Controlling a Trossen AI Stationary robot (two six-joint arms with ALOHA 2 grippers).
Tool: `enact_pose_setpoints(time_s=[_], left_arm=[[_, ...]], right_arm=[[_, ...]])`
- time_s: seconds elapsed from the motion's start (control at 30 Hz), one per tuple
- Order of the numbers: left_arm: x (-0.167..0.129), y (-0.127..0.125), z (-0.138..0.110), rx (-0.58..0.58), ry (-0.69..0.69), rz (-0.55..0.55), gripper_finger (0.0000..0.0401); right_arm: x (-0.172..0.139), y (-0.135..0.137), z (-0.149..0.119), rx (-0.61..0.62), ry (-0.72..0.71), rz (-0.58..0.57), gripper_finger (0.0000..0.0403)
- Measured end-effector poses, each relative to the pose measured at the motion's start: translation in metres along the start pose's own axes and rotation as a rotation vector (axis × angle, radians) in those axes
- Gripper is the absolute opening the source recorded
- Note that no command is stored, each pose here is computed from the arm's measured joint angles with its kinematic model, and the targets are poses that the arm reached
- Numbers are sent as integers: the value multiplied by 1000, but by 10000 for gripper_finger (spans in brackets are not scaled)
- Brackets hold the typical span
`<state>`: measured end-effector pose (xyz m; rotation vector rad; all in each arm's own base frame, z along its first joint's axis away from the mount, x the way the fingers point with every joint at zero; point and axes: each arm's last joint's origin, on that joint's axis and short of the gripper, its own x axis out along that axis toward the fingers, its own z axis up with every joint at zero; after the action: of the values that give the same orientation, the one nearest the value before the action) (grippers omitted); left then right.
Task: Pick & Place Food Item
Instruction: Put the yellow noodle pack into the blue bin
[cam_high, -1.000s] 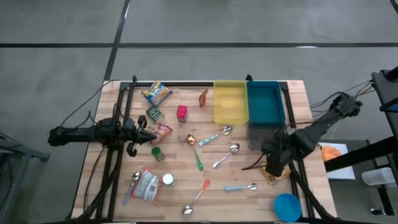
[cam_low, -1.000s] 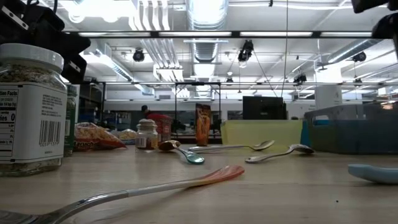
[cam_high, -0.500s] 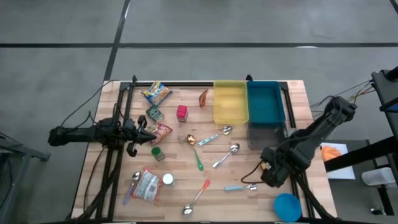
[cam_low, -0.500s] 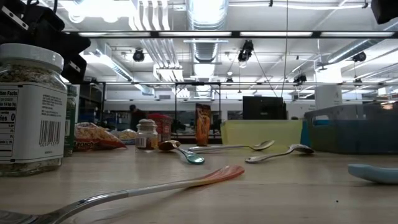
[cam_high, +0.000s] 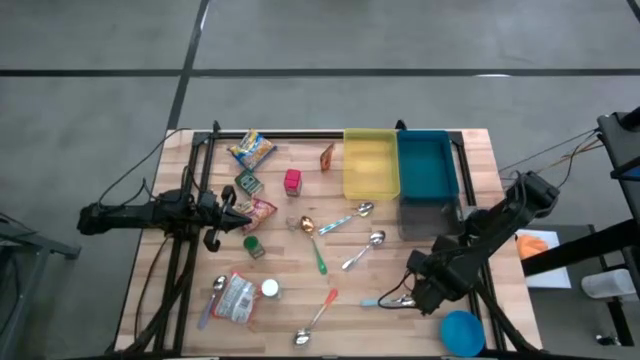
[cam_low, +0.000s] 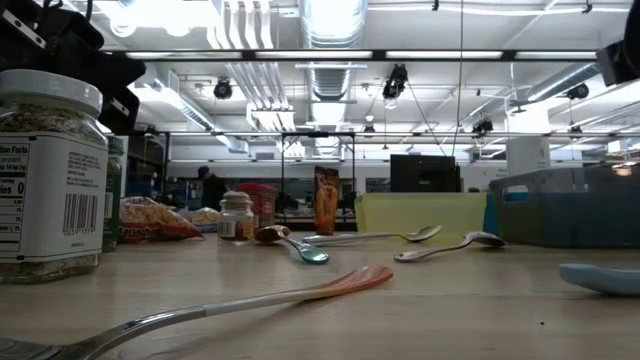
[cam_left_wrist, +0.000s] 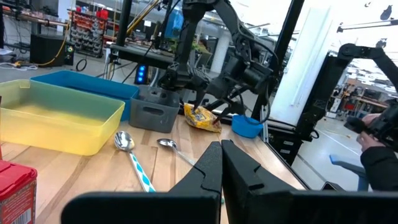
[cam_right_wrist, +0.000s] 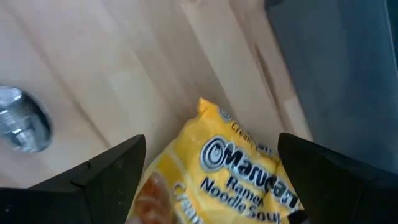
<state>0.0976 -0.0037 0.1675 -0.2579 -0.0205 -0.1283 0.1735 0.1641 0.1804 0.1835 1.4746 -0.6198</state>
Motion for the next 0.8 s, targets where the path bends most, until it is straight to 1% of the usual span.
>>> enact_pose_setpoints(time_s=[0.2, 0.4, 0.53, 0.67, 0.8], left_arm=[[0, 0, 0, 0, 0, 0, 1], [0, 0, 0, 0, 0, 0, 1], [0, 0, 0, 0, 1, 0, 1], [0, 0, 0, 0, 0, 0, 1], [0, 0, 0, 0, 1, 0, 1]], right_arm=[[12, 1, -1, -37, 1, -25, 364], [30, -7, -3, -16, -13, 35, 364], [39, -14, -7, 8, 7, 46, 364], [43, -19, -10, 39, 52, 48, 363], [42, -20, -10, 44, 54, 76, 361]])
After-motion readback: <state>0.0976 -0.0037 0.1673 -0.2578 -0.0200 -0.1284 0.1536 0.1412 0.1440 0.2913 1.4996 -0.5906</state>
